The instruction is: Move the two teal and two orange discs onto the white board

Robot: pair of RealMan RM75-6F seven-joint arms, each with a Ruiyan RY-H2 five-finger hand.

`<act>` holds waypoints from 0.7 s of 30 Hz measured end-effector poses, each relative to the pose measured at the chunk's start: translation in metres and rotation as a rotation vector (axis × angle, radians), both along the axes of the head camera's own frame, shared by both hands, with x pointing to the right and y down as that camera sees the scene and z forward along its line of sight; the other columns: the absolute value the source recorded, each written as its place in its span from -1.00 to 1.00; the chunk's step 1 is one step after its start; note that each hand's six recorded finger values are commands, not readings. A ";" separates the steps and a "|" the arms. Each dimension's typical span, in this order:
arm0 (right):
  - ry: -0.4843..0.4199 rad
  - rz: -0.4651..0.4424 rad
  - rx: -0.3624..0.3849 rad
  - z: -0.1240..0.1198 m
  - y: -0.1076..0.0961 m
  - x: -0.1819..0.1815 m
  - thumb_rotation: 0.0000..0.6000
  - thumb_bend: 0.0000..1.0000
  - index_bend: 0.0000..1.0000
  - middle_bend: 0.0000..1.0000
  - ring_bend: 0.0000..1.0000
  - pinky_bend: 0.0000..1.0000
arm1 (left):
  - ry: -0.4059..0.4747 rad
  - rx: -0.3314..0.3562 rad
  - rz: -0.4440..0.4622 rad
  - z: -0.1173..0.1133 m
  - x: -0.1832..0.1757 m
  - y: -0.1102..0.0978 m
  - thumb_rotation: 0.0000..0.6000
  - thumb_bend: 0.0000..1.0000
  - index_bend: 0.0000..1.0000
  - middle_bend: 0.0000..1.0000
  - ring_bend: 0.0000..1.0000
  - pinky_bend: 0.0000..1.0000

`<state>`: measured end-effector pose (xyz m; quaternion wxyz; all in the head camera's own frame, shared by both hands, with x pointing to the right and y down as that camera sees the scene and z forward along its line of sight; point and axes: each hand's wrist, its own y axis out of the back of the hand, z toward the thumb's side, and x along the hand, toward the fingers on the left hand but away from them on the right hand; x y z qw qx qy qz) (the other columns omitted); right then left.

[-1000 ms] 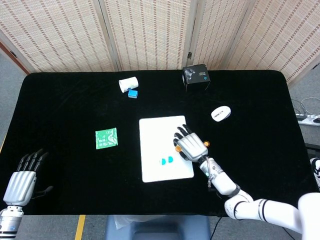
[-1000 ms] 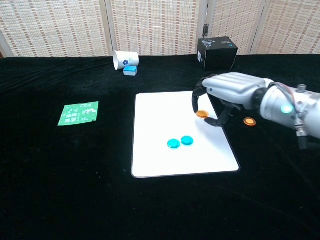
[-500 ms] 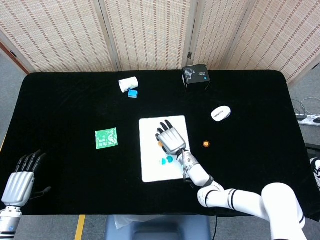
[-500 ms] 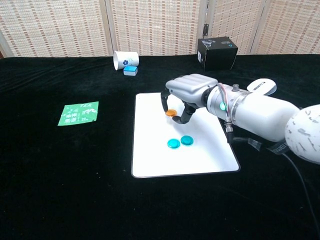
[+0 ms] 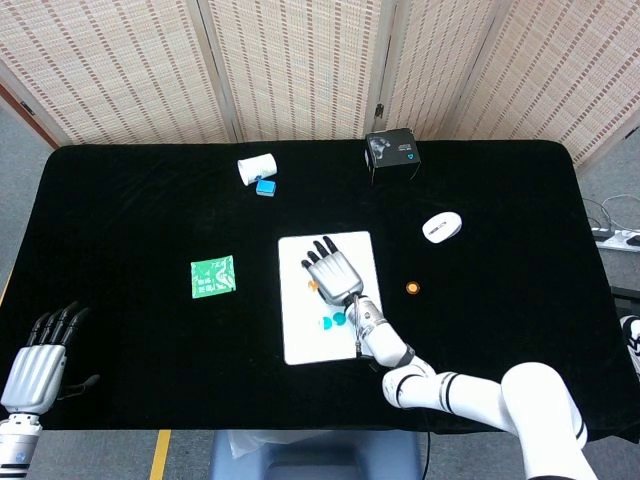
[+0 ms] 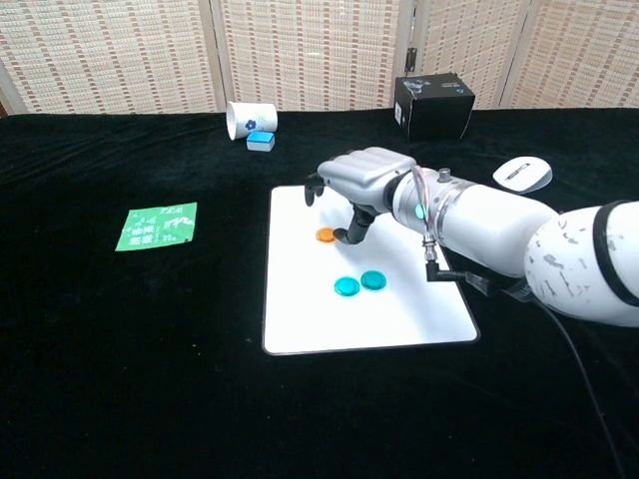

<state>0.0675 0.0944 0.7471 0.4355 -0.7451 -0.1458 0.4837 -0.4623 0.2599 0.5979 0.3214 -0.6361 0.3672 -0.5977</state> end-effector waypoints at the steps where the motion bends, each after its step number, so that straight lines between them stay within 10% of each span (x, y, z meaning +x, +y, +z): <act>1: -0.002 0.006 0.003 -0.001 -0.001 0.002 1.00 -0.05 -0.50 -0.58 -0.88 -1.00 | 0.000 0.000 0.001 0.000 0.000 0.000 1.00 -0.70 -0.90 -0.97 -0.92 -1.00; 21: 0.066 0.208 0.029 -0.024 0.001 0.157 1.00 -0.05 -0.32 -0.57 -0.88 -1.00 | 0.033 0.011 0.033 -0.001 0.014 -0.004 1.00 -0.70 -0.90 -0.98 -0.92 -1.00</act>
